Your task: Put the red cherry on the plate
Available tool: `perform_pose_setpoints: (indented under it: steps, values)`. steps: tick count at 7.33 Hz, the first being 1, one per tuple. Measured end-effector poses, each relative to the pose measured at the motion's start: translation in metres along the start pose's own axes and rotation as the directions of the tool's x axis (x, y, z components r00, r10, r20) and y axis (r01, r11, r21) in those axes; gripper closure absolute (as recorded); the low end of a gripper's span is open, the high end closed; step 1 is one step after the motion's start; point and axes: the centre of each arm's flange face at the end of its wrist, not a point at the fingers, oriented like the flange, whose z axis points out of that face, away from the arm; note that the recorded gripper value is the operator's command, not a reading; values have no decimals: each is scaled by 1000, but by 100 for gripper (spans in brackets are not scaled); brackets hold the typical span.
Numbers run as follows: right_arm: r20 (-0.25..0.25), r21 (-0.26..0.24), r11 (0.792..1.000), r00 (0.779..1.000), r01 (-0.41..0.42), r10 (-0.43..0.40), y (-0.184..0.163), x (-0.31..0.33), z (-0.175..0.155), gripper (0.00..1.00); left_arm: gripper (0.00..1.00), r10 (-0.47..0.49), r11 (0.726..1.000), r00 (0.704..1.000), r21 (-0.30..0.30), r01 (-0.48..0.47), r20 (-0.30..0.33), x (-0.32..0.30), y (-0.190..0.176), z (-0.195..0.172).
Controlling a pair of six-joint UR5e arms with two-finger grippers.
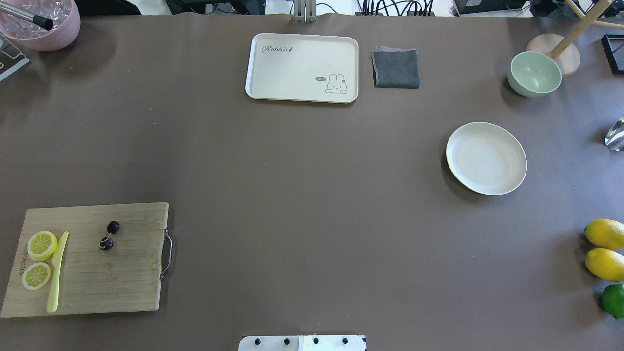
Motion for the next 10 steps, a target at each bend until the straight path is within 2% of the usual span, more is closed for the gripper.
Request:
perform_pose_setpoints:
  steps: [2,3,5,6,8,10]
  values:
    - [-36,103,989,994,102,-99,-13,-14,-17,0,2,79,991,996,107,-82,33,3,-23,-6]
    - [-43,132,983,991,130,-126,-17,-22,-25,0,2,110,983,993,146,-113,31,7,-26,-11]
    - [-26,148,976,987,158,-156,-20,-34,-29,0,2,154,963,988,221,-154,17,17,-27,-18]
    - [9,149,976,987,157,-160,-22,-41,-28,0,2,175,955,985,242,-169,-2,30,-34,-18]
    - [91,127,989,992,80,-92,-46,-88,-13,1,1,254,939,966,252,-233,-51,70,-50,-5]
    - [116,106,994,993,-40,28,-63,-157,33,4,1,243,949,961,238,-208,-129,89,-51,5]
